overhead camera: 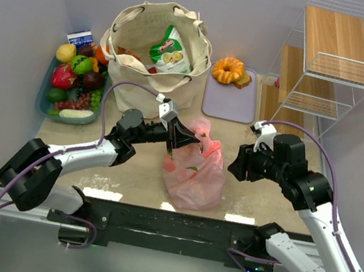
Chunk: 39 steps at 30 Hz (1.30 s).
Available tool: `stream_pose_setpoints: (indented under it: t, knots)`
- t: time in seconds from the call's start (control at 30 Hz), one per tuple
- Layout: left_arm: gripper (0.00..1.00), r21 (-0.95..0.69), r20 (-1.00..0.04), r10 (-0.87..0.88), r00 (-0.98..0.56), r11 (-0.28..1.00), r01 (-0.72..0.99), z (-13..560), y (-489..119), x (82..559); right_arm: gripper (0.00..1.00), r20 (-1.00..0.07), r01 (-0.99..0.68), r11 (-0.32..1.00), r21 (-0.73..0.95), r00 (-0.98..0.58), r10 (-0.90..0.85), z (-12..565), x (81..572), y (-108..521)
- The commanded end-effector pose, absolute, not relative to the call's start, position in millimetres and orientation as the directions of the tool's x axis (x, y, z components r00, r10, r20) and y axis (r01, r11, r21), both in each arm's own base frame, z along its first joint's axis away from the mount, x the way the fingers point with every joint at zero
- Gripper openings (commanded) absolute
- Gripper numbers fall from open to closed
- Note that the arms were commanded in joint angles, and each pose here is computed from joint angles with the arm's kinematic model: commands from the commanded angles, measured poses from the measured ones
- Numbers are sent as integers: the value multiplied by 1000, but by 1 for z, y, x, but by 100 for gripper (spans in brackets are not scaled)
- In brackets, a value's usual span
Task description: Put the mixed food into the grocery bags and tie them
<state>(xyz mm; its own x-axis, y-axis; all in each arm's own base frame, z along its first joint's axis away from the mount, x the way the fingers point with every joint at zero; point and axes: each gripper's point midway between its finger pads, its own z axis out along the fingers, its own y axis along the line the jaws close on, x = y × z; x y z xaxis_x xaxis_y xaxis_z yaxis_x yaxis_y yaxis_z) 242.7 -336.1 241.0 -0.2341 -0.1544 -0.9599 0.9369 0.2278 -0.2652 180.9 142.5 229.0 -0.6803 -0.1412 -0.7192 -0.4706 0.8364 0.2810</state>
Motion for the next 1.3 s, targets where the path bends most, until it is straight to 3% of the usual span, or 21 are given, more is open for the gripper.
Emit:
stream_pose_setpoints:
  t: [0.0,1.27]
  knots:
    - [0,-221,-964,-197,-176,231,948,265,-336,247,51,-747,-504,805,314,-655,-118,237,180,152]
    - [0,-217,-966,-190,-177,217,952,267,-337,246,47,-844,-643,688,337,-530,-82,236,190,195]
